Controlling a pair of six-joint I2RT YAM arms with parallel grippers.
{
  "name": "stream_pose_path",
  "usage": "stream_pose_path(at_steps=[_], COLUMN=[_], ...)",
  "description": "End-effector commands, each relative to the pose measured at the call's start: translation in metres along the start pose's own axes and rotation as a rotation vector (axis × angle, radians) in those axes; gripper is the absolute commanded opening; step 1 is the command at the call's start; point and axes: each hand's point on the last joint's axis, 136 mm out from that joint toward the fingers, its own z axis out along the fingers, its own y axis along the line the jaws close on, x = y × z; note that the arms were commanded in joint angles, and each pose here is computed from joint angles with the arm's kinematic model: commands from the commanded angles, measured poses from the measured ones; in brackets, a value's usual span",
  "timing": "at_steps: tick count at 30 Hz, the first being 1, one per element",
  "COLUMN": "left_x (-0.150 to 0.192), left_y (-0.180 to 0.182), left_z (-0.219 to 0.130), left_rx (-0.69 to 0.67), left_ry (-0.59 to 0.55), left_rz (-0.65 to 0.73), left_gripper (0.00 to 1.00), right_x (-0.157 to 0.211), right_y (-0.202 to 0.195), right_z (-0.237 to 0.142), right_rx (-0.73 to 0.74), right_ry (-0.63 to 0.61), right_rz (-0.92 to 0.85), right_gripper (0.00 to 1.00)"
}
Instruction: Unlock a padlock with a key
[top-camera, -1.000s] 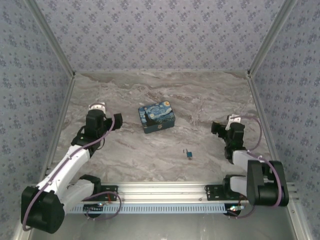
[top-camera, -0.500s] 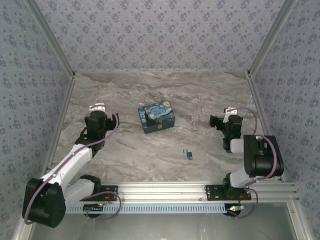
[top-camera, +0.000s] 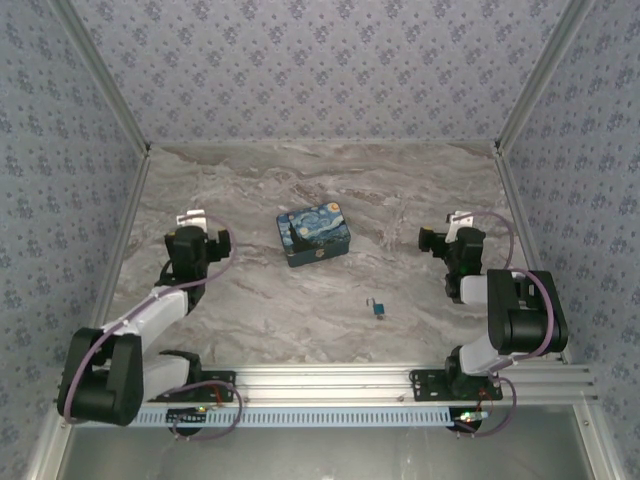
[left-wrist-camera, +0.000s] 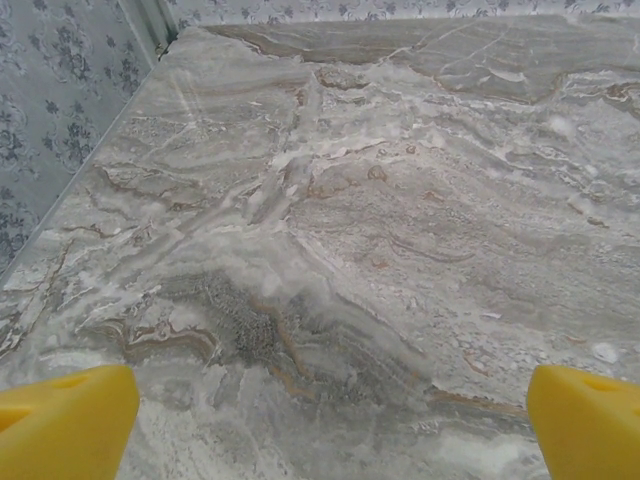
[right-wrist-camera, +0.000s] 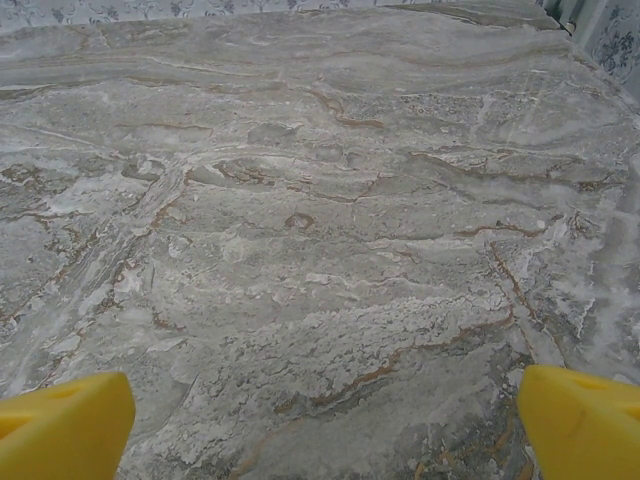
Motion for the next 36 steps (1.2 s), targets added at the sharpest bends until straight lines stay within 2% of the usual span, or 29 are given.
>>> stream_pose_path(at_steps=[1, 7, 16, 19, 21, 23, 36], left_x=[-0.009, -0.009, 0.001, 0.007, 0.01, 0.009, 0.009], left_y=[-0.008, -0.008, 0.02, 0.022, 0.022, 0.018, 0.016], left_z=[0.008, 0.016, 0.025, 0.037, 0.047, 0.056, 0.056], left_rx=[0.06, 0.067, 0.069, 0.057, 0.05, 0.055, 0.07], left_ry=[-0.098, -0.132, -0.204, -0.199, -0.11, -0.07, -0.07], left_rz=[0.008, 0.054, -0.076, -0.086, -0.081, -0.061, -0.056], left_gripper=[1.0, 0.99, 0.99, 0.99, 0.99, 0.99, 0.99], right_x=[-0.009, -0.008, -0.008, -0.008, -0.009, -0.008, -0.008], right_y=[0.002, 0.002, 0.002, 0.003, 0.004, 0.004, 0.004], right_z=[0.002, 0.002, 0.002, 0.003, 0.003, 0.003, 0.003], right_rx=[0.0, 0.001, 0.003, 0.005, 0.006, 0.006, 0.005], right_ry=[-0.021, -0.019, -0.018, -0.015, -0.016, -0.014, -0.013], right_rz=[-0.017, -0.019, -0.022, -0.034, -0.035, -0.037, -0.036], right_gripper=[1.0, 1.0, 1.0, 1.0, 1.0, 1.0, 1.0])
